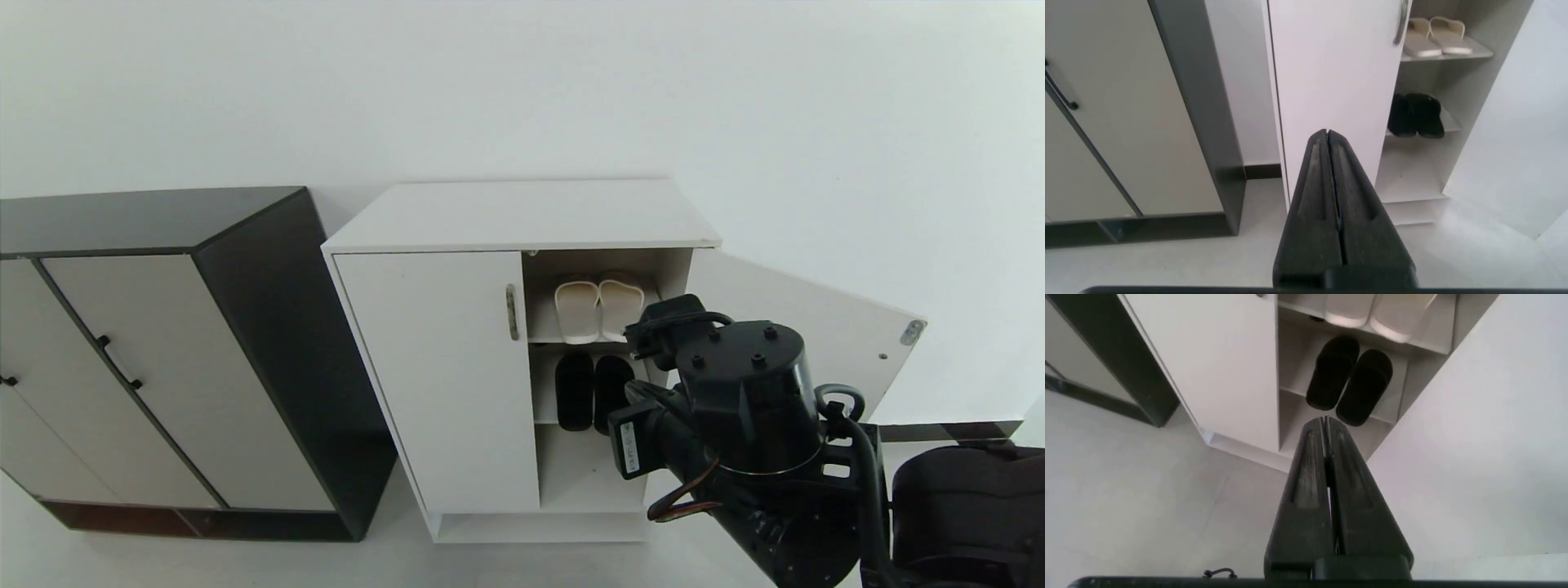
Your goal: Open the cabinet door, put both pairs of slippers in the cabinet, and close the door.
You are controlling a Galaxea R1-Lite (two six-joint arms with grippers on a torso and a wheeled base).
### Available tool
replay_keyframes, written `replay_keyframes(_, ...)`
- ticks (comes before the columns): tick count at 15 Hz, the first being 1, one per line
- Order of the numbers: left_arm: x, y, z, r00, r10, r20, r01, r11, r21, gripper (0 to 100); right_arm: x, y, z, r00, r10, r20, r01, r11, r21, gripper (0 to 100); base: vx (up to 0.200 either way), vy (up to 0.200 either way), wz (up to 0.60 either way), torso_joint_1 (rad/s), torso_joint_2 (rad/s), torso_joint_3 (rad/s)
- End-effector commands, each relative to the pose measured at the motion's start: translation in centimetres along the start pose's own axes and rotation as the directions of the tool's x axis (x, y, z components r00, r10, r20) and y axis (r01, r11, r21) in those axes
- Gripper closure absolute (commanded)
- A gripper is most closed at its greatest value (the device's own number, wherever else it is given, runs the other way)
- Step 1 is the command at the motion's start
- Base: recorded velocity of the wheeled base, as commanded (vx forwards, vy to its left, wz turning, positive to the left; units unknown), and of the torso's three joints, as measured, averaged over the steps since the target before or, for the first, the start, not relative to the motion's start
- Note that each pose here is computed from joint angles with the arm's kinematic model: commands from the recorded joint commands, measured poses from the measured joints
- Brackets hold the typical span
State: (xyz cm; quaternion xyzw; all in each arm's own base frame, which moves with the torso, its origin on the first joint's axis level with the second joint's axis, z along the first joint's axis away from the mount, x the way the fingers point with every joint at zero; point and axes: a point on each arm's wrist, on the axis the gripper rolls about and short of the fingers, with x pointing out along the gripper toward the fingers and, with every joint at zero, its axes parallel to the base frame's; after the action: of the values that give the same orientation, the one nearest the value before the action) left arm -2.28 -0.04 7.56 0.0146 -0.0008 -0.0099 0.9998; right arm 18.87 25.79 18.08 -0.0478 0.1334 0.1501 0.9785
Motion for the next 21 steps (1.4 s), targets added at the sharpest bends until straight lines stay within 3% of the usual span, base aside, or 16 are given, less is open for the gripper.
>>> replay_keyframes(1,0.0,0.0,0.0,1.0,0.001,0.0,-0.001,1.0,0.0,100,-0.15,-0.13,0.08,1.0,0.014,0.0,-0.014,1.0,0.001,100,0.0,0.0,0.0,0.159,-0.41,-0.246)
replay_keyframes(12,0.01,0.0,0.01,1.0,0.001,-0.001,-0.001,1.0,0.0,100,-0.32,-0.22,-0.07,1.0,0.021,-0.005,-0.021,1.0,-0.004,100,0.0,0.0,0.0,0.015,-0.04,-0.023)
replay_keyframes(21,0.0,0.0,0.0,1.0,0.001,0.0,-0.001,1.0,0.0,100,-0.27,-0.36,0.02,1.0,0.013,-0.001,-0.013,1.0,-0.012,100,0.0,0.0,-0.6,0.004,0.0,0.002)
